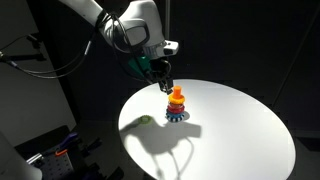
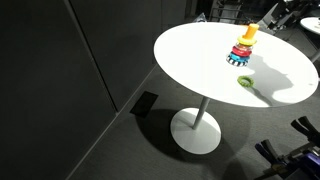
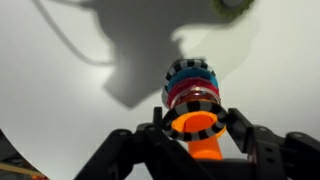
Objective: Put the small white and black right on the table
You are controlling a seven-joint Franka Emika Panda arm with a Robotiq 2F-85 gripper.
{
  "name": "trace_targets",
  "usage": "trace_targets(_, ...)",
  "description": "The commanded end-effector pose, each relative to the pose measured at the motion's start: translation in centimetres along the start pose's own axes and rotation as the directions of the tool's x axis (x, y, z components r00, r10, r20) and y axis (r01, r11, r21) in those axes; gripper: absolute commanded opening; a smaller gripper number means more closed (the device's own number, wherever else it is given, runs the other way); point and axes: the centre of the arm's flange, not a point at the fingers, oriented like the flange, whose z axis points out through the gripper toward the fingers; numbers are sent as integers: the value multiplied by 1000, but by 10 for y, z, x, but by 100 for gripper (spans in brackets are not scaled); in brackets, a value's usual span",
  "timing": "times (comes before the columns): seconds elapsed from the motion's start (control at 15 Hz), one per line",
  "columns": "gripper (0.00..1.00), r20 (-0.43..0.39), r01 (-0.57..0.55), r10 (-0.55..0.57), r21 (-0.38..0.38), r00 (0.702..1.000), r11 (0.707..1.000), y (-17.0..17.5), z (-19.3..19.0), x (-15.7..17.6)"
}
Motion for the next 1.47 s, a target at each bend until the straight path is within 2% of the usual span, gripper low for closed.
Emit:
trace_targets(0.0,41,19,39,-39,-23,999,999,0,0,-27)
trace_targets(0.33,41,33,93,-92,-47,995,995,-14,19,-54)
trace_targets(0.73,41,-9,132,-133,-73,991,989,-36,39,-79)
trace_targets(1.07,41,-50,114,-119,-80,992,990,-54,48,-95)
trace_targets(1.4,41,-38,74,-77,-90,996,993,-65,62,-108)
